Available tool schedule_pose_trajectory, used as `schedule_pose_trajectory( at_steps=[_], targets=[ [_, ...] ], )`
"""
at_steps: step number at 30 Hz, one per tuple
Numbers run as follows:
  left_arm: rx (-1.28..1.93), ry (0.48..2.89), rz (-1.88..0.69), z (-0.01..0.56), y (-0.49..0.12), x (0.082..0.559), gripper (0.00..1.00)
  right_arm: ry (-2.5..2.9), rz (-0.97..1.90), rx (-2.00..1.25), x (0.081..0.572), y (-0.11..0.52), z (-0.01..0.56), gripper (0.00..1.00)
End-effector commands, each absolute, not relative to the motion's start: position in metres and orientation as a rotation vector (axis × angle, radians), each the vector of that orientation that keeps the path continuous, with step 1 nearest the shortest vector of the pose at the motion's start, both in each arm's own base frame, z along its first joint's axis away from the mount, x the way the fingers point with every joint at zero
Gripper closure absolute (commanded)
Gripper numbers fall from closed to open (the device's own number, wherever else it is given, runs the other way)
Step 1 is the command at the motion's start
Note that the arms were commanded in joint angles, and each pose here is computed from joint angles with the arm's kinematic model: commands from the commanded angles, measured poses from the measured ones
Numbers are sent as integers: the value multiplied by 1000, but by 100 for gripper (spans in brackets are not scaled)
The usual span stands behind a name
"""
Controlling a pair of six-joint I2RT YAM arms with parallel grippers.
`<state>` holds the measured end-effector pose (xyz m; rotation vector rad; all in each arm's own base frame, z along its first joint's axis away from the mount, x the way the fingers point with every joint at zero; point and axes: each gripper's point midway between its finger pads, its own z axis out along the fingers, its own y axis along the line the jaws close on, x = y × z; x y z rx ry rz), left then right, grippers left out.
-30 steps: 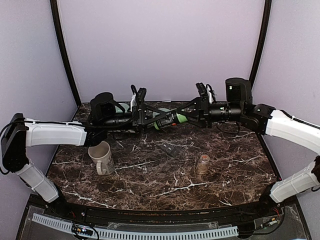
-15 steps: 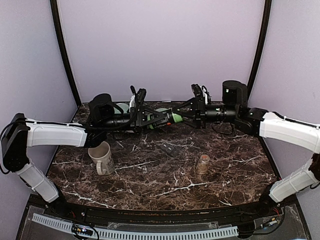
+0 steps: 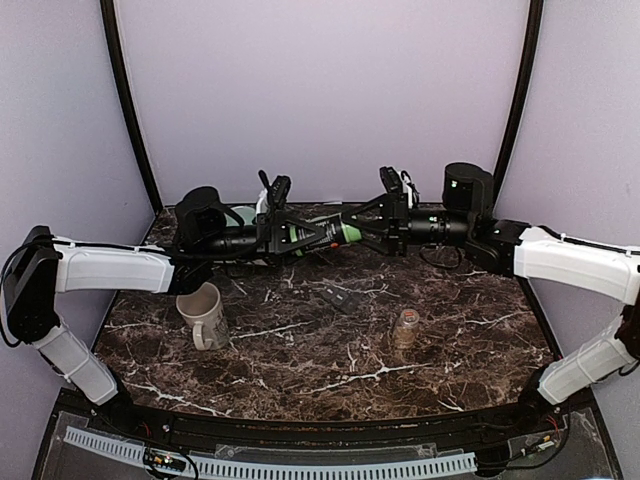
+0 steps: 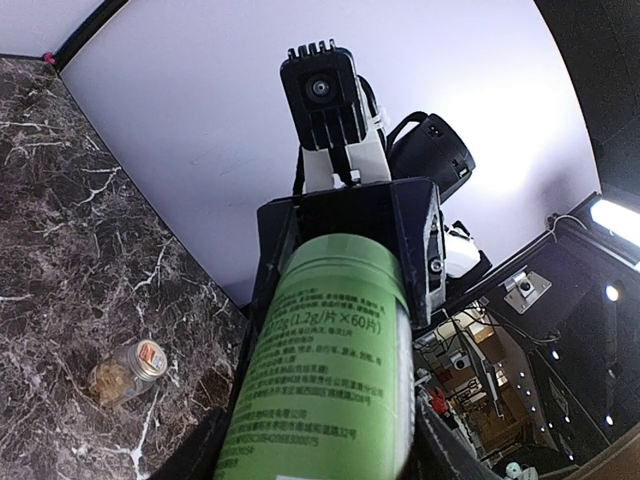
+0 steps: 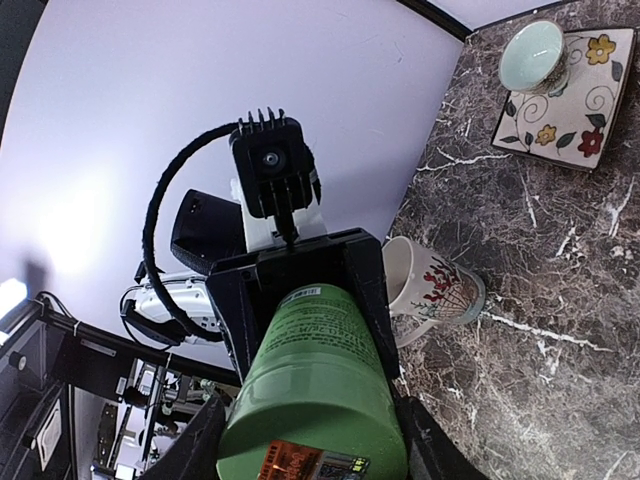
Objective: Sort the pills into containers
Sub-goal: Hold the pill bottle, then unscrew the lid of the pill bottle.
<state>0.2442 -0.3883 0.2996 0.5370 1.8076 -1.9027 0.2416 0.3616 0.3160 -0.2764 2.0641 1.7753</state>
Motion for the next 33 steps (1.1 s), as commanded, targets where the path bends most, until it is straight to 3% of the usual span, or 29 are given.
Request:
schedule_pose_trajectory(
  at_steps=[1, 17, 29, 32, 33],
  targets=[
    [611, 1693, -1919, 326, -378, 233, 80, 2101, 1713, -296, 245, 364, 299, 96],
    [712, 1632, -2146, 358, -370, 218, 100, 1963, 1441, -845, 235, 360, 286, 100],
    [713, 1615, -2266, 376, -359, 200, 100, 1801, 1206, -1112, 235, 355, 281, 99],
    [713, 1638, -2245, 373, -359, 201, 100, 1802, 1197, -1108, 236, 354, 282, 90],
    [715, 1647, -2231, 371, -359, 201, 100, 1810, 1208, -1102, 236, 355, 281, 79]
  ],
)
